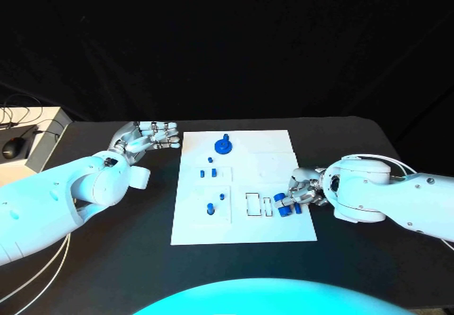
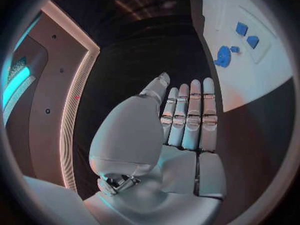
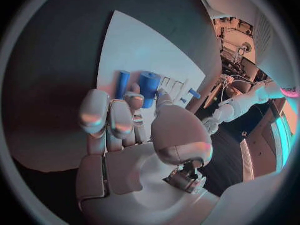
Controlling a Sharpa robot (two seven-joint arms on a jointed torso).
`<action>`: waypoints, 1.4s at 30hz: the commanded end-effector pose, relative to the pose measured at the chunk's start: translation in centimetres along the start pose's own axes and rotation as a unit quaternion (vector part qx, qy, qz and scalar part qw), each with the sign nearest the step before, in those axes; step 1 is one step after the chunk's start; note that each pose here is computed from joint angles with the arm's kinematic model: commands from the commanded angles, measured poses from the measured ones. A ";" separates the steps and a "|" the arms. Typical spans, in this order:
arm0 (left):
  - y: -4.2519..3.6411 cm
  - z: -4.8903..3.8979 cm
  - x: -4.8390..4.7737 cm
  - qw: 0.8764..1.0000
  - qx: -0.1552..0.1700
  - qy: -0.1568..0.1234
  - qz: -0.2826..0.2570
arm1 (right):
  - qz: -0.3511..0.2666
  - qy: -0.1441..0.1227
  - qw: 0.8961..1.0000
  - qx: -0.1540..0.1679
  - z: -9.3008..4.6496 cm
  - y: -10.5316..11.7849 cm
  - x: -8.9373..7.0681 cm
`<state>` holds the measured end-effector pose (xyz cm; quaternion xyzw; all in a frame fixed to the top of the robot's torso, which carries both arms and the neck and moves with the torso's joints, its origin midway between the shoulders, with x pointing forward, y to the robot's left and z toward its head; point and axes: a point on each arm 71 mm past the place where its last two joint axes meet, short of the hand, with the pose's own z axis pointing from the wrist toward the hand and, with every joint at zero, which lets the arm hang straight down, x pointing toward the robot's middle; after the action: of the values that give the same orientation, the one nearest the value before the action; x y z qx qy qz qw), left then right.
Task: Assemble the parts on the task board
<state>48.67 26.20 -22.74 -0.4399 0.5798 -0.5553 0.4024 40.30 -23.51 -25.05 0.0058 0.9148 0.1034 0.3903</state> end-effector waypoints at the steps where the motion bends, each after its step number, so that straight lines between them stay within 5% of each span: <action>1: -0.08 -0.03 0.13 1.000 0.003 0.007 -0.005 | -0.020 0.008 1.000 0.003 0.2 0.1 0.4; 30: -0.10 -0.06 0.16 1.000 0.003 0.006 -0.005 | -0.074 -0.004 0.997 0.006 1.2 0.5 1.1; 42: -0.08 -0.06 0.10 1.000 0.002 0.005 -0.005 | 0.008 -0.016 1.000 -0.008 0.8 0.7 1.0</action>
<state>48.62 26.23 -22.71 -0.4406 0.5798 -0.5551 0.4018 40.26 -22.46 -25.92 -0.0246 0.9089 0.1015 0.4036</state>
